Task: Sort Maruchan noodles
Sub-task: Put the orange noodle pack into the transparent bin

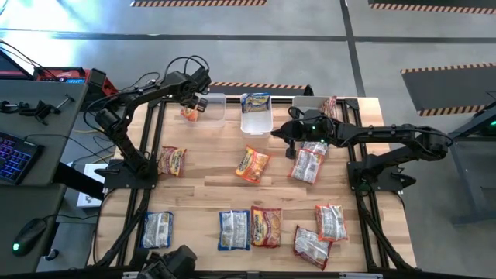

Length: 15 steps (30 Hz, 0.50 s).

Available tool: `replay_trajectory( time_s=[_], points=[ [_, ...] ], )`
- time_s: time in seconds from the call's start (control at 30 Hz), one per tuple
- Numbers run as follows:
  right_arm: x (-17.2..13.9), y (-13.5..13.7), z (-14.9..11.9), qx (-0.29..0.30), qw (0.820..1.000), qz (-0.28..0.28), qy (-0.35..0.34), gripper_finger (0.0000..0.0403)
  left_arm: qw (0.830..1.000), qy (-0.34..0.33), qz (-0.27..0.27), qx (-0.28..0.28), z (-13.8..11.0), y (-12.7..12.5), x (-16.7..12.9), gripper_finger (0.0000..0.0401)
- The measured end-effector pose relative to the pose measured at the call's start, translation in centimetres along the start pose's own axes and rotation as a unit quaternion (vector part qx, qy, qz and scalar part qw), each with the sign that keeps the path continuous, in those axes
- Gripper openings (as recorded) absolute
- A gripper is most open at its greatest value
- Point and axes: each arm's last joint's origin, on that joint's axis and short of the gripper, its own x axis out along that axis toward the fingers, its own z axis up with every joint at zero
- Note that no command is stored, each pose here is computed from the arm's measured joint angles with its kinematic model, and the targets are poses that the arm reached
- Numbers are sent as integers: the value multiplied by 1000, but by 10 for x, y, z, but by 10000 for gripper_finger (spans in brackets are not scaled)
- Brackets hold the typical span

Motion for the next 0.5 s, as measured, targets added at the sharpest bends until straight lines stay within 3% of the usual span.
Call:
replay_trajectory(
  time_s=[0.27, 0.5],
  points=[
    [0, 0, -1, -1, 1000, 1, 3, 0, 1000, -3, -1, 3, 0, 1, -2, 136],
    [0, 0, -1, -1, 1000, 1, 3, 0, 999, -39, -14, -12, -2, 14, -23, 136]
  ],
)
